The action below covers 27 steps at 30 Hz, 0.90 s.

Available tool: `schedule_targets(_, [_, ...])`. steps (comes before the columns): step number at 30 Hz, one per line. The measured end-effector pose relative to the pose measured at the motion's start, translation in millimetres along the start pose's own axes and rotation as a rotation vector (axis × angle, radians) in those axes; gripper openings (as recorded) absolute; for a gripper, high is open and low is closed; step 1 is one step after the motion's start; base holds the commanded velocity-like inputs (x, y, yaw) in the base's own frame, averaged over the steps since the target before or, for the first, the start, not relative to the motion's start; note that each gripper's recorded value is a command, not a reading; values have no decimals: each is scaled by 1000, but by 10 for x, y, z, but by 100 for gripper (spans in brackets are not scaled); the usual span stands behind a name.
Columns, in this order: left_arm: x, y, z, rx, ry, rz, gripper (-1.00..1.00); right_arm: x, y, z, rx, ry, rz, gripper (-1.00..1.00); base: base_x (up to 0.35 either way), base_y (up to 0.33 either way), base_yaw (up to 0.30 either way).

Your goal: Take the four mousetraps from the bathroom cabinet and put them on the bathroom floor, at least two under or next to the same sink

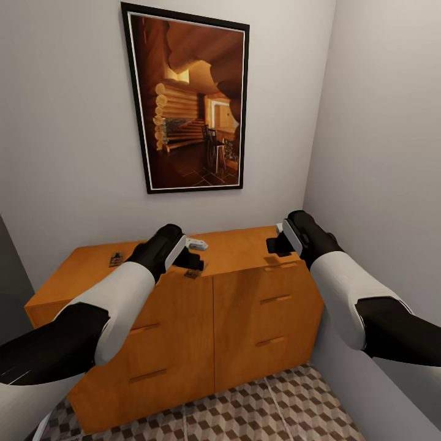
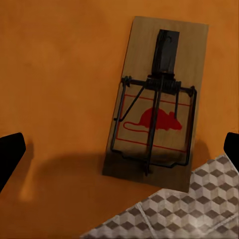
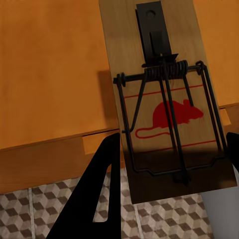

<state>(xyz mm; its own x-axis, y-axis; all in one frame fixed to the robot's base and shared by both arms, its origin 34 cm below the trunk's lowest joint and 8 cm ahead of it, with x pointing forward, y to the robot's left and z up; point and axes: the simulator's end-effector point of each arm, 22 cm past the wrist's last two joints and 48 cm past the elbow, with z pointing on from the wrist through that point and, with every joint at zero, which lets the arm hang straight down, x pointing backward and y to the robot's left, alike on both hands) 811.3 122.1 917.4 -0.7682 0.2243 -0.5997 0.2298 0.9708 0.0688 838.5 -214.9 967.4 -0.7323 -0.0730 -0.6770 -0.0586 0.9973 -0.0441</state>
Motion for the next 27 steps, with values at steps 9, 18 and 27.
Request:
schedule_targets(9, [188,19,109,1,53,-7,100,12,11,4,-3,2,0,-100,0,0,0])
schedule_targets(18, [187,18,108,0,53,-6,100,22,15,10,-6,4,2,-100,0,0,0])
schedule_targets(27, [227,-29,130,20,64,-18,100,23,14,10,-6,4,2,-100,0,0,0])
